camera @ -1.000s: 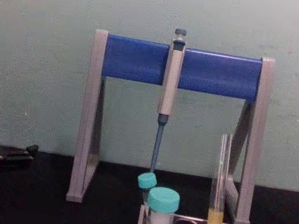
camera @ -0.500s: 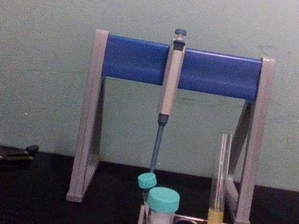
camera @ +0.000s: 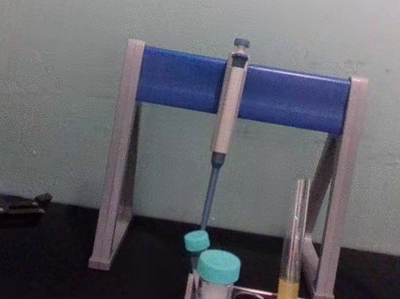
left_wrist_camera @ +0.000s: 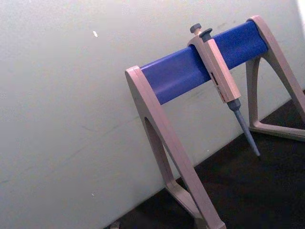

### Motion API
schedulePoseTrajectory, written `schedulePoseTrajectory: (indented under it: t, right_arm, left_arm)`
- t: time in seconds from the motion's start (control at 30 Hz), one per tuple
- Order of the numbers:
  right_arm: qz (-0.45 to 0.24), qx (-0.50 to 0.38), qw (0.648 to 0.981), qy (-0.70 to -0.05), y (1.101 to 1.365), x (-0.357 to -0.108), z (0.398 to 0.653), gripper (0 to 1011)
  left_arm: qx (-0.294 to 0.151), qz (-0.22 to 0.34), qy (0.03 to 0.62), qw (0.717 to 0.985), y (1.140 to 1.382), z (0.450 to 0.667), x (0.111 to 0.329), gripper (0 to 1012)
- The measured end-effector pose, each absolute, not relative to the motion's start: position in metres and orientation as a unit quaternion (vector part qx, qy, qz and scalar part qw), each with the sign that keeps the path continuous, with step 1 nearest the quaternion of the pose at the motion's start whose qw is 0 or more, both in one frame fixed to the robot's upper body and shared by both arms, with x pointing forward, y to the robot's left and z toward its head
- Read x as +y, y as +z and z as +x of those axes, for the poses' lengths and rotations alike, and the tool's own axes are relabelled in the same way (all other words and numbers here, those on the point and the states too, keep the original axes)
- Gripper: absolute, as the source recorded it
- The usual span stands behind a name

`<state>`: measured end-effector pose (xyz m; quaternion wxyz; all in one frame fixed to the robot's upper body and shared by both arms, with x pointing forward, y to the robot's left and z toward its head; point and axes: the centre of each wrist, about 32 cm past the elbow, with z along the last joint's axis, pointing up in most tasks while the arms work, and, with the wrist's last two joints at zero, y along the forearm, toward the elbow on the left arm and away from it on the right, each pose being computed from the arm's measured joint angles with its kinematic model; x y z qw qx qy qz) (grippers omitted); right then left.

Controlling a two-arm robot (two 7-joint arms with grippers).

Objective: Pick up the test tube from the test tube rack, shake it, then place it back into the test tube rack.

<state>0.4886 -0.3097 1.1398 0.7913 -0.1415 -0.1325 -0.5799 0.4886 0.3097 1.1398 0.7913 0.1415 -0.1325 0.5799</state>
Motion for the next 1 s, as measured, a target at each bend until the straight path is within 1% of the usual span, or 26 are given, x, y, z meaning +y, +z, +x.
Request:
schedulePoseTrajectory:
  t: [1.0]
  right_arm:
    - [-0.142,-0.132,0.791,-0.58,1.1398,-0.3097,0.4886,1000]
  left_arm:
    - [-0.132,0.141,0.58,0.791,1.1398,0.4886,0.3097,1010]
